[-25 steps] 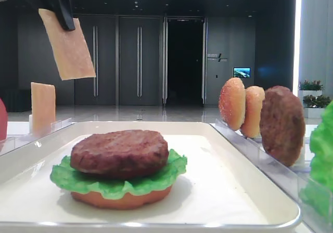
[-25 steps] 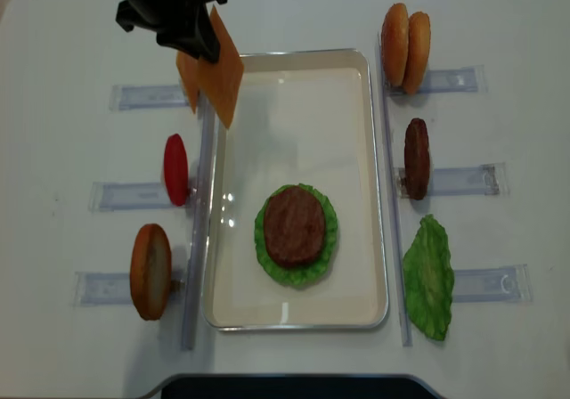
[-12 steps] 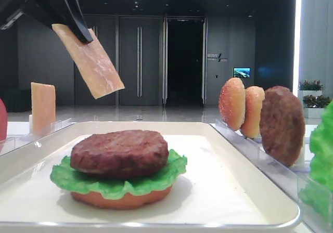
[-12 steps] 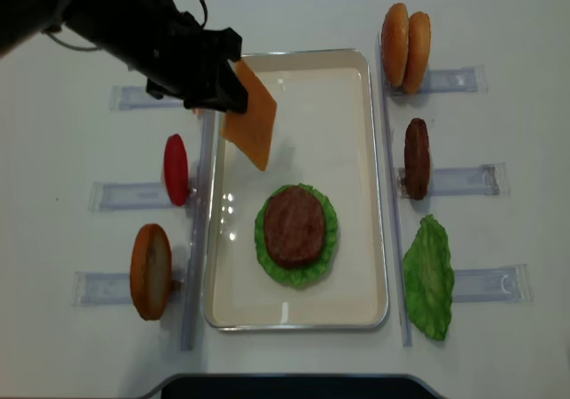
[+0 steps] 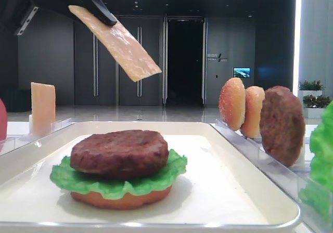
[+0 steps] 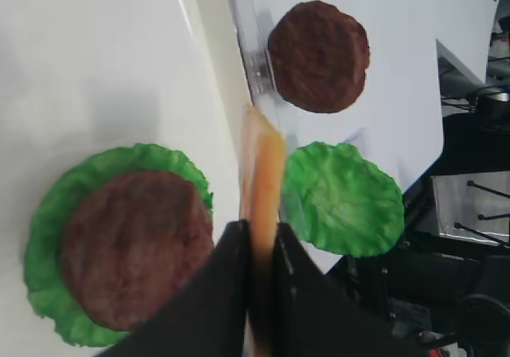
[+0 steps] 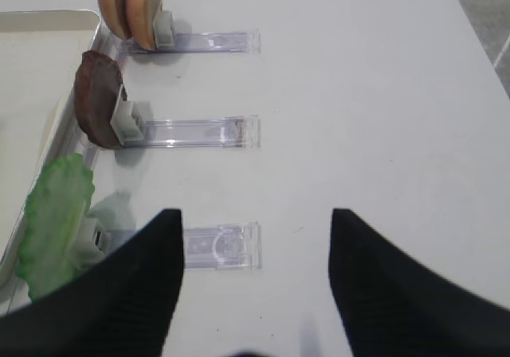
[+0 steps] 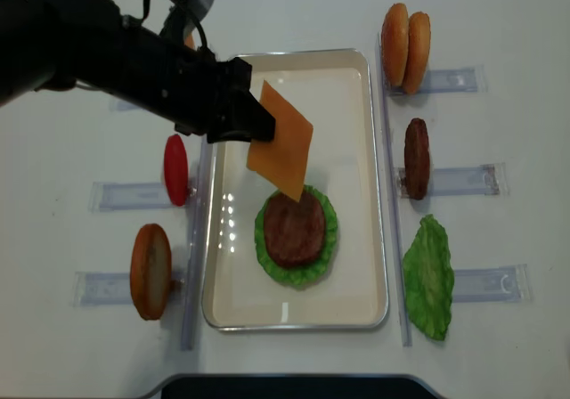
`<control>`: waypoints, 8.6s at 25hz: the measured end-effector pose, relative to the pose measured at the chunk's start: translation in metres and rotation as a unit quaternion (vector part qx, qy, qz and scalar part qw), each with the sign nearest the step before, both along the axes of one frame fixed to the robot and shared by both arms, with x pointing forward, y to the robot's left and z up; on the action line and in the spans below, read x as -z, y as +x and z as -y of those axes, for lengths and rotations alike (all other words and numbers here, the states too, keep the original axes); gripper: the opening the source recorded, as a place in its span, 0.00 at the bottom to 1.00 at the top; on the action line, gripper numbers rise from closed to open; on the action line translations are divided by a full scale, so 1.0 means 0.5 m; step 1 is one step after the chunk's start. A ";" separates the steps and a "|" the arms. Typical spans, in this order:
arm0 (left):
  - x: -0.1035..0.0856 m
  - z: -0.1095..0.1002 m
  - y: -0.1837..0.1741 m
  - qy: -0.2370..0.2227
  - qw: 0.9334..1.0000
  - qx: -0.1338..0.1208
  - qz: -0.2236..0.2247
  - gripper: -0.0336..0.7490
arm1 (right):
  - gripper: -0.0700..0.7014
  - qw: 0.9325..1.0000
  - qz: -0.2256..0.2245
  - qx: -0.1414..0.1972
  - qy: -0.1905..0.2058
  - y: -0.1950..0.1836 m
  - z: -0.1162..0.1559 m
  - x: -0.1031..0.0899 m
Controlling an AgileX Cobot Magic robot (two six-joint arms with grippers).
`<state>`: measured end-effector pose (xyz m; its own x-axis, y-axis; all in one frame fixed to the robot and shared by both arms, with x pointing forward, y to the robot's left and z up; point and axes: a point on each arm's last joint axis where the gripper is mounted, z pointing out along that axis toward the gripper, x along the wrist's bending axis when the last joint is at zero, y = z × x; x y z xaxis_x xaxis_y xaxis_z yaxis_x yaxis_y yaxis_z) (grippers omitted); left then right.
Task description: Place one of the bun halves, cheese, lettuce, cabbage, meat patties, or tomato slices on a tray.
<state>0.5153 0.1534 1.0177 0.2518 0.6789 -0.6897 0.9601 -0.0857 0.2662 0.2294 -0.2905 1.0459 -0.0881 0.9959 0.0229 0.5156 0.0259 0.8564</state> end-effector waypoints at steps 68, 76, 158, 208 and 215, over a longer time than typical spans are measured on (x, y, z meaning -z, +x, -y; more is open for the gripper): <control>0.120 0.010 0.017 0.033 0.992 0.074 -0.100 0.86 | 0.63 1.000 0.000 0.000 0.000 0.000 0.000 0.000; 0.072 -0.005 0.036 0.102 0.989 0.070 -0.077 0.87 | 0.63 1.000 0.000 0.000 0.000 0.000 0.000 0.000; -0.103 -0.355 -0.135 0.336 0.921 -0.191 -0.046 0.70 | 0.63 1.000 0.000 0.000 0.000 0.000 0.000 0.000; -0.050 -0.266 -0.551 0.316 0.846 -0.229 0.364 0.70 | 0.62 1.000 0.000 0.000 0.000 0.000 0.000 0.000; -0.050 -0.263 -0.565 0.304 0.842 -0.221 0.387 0.70 | 0.62 1.000 0.000 0.000 0.000 0.000 0.000 0.000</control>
<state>0.2329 0.2851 1.0426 0.0962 0.9926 0.0736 0.4924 -0.1118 0.8632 0.2294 -0.2905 1.0459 -0.0877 0.9959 0.0235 0.5157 0.0252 0.8564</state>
